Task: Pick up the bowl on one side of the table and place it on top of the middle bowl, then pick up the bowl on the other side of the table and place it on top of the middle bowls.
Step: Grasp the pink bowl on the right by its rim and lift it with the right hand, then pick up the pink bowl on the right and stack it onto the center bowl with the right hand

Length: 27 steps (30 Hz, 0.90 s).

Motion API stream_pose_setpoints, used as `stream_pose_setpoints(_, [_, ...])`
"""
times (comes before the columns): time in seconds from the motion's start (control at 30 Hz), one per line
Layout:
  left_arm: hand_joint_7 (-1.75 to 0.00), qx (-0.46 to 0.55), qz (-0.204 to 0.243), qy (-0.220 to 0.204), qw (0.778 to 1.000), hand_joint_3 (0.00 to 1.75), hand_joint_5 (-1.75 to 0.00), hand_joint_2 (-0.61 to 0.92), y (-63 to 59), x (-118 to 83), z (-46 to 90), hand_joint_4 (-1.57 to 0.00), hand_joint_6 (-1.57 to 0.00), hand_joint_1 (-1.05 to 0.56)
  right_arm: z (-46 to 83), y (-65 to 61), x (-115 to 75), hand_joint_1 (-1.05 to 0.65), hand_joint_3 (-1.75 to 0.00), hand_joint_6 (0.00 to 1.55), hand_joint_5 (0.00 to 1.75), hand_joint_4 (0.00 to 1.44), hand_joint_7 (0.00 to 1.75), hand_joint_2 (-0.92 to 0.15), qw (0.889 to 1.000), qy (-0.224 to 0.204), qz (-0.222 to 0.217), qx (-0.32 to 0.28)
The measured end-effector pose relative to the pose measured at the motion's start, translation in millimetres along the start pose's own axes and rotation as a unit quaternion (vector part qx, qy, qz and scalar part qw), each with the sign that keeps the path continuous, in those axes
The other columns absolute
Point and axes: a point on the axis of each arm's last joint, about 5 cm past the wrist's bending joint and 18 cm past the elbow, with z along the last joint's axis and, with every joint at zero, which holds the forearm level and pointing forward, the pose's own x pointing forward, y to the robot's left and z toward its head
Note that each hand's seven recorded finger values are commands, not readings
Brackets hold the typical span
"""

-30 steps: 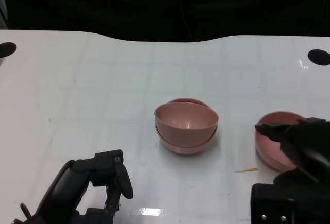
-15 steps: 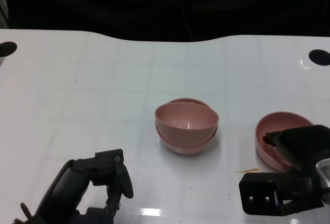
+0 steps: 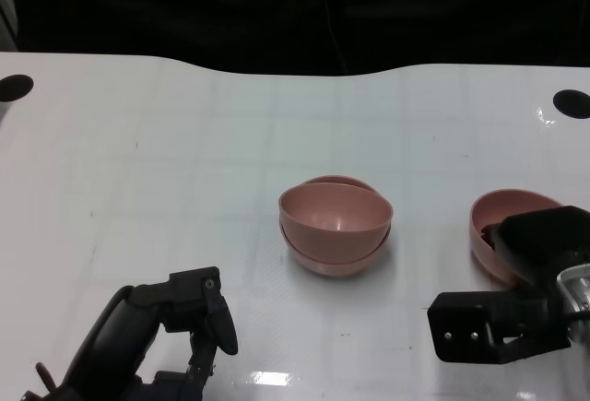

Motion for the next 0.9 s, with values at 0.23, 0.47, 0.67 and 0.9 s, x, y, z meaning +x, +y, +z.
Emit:
stream_pose_setpoints(0.23, [-1.56, 0.006, -0.003, -0.002, 1.000, 1.53, -1.75, 0.35, 0.0, 1, 0.9, -0.86, -0.78, -0.05, -5.7, 13.4, -10.0, -0.21, -0.04, 1.22, 1.69, 0.87, 0.07, -0.90, 0.990, -0.071, -0.114, 0.039])
stream_pose_setpoints(0.47, [-1.54, 0.012, -0.006, -0.002, 1.000, 1.54, -1.75, 0.33, 0.1, 2, 1.1, -0.87, -0.80, -0.03, -2.0, 3.4, -14.1, -0.07, -0.01, 0.80, 1.75, 0.90, 1.51, -0.86, 0.952, -0.159, -0.245, 0.091])
stream_pose_setpoints(0.67, [-1.52, 0.014, -0.006, -0.002, 1.000, 1.54, -1.74, 0.32, 0.4, 2, 1.2, -0.89, -0.82, -0.02, 8.6, -13.0, -6.3, -0.05, -0.04, 0.91, 1.75, 0.91, 1.25, -0.87, 0.922, -0.223, -0.278, 0.152])
stream_pose_setpoints(0.9, [-1.52, 0.016, -0.005, -0.008, 1.000, 1.57, -1.74, 0.30, 1.1, 2, 1.2, -0.88, -0.82, 0.00, 27.8, -25.3, 12.2, -0.14, -1.36, 0.86, 1.75, 0.97, 1.53, -0.29, 0.892, -0.271, -0.306, 0.192])
